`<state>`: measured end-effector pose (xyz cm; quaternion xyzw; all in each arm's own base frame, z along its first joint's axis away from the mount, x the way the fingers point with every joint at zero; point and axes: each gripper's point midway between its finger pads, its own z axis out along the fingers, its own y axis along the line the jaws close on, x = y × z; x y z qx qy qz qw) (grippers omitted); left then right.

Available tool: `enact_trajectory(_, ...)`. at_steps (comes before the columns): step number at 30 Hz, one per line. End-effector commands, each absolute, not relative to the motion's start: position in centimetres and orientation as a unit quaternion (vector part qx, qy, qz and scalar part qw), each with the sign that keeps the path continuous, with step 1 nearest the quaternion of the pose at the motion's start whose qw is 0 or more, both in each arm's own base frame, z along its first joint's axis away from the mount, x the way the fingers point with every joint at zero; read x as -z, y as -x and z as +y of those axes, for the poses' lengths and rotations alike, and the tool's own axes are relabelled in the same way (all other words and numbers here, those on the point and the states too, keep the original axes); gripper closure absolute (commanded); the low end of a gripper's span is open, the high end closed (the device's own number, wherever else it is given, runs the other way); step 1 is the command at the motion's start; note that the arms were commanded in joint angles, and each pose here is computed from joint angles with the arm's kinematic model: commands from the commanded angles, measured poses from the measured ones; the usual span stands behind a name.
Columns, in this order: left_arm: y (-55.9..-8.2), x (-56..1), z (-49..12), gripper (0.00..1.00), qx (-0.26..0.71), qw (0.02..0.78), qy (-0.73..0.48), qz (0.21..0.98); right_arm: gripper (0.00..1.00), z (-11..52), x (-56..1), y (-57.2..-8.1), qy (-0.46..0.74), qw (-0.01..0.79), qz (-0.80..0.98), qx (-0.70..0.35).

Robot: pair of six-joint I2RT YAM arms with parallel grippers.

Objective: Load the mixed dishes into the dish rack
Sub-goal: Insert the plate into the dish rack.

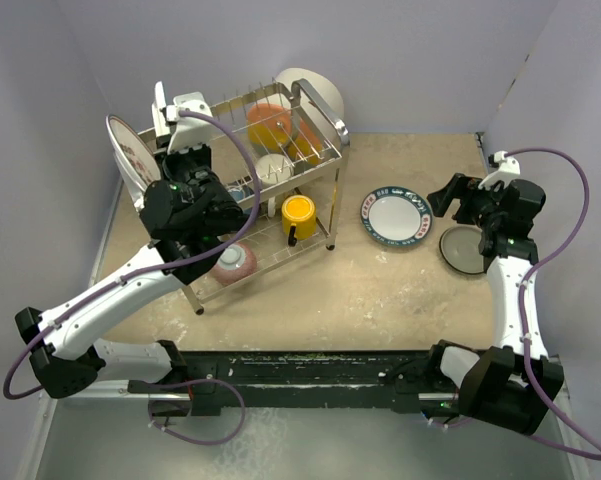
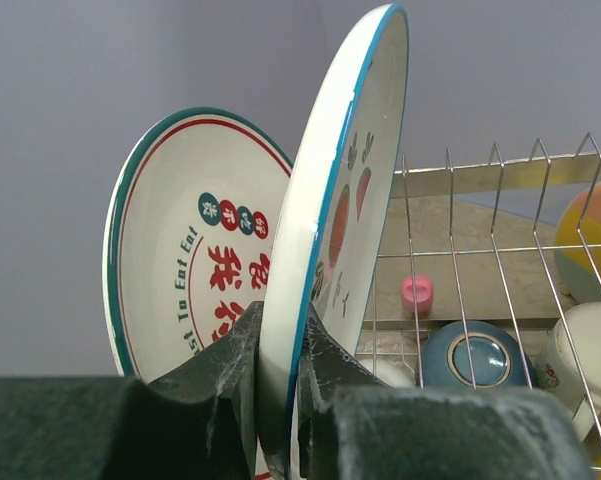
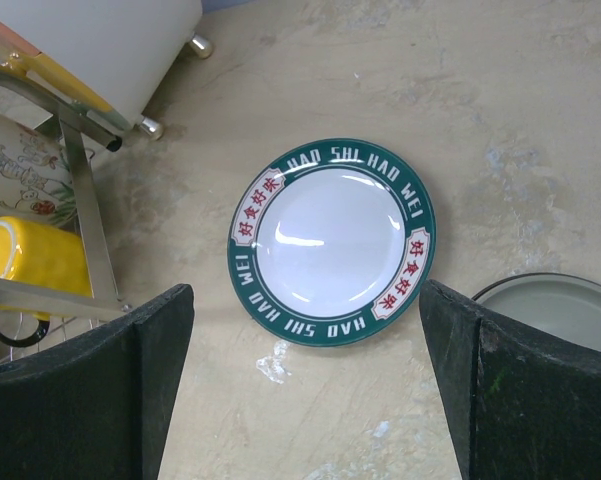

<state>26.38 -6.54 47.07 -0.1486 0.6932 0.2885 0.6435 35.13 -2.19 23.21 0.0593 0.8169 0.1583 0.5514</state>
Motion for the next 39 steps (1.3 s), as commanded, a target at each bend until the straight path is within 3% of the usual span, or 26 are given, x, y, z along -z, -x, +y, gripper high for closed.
enact_trajectory(1, -25.3, -47.8, -5.1, 0.77, -0.255, 0.651, 0.195, 0.688, 0.05, -2.5, -25.2, -35.3, -0.057, 0.578, 0.800, -0.150)
enact_trajectory(8, -25.3, -48.0, -5.0, 0.50, -0.253, 0.652, 0.197, 0.687, 0.05, -2.6, -25.2, -35.3, -0.058, 0.578, 0.800, -0.149)
enact_trajectory(17, -24.8, -49.8, -5.2, 0.35, -0.225, 0.662, 0.207, 0.684, 0.05, -2.5, -25.2, -35.3, -0.057, 0.577, 0.801, -0.150)
enact_trajectory(19, -24.6, -50.3, -5.4, 0.35, -0.213, 0.666, 0.208, 0.684, 0.05, -2.5, -25.1, -35.3, -0.057, 0.577, 0.801, -0.150)
enact_trajectory(26, -23.7, -51.3, -4.4, 0.56, -0.192, 0.672, 0.219, 0.680, 0.04, -2.5, -25.2, -35.3, -0.057, 0.578, 0.801, -0.149)
enact_trajectory(31, -23.2, -51.5, -3.7, 0.63, -0.189, 0.673, 0.222, 0.680, 0.05, -2.6, -25.2, -35.3, -0.057, 0.578, 0.801, -0.149)
enact_trajectory(33, -23.1, -51.6, -3.5, 0.61, -0.187, 0.673, 0.224, 0.679, 0.05, -2.6, -25.2, -35.3, -0.057, 0.578, 0.800, -0.149)
enact_trajectory(39, -23.3, -52.0, -4.1, 0.41, -0.185, 0.674, 0.219, 0.681, 0.05, -2.6, -25.2, -35.3, -0.057, 0.578, 0.800, -0.148)
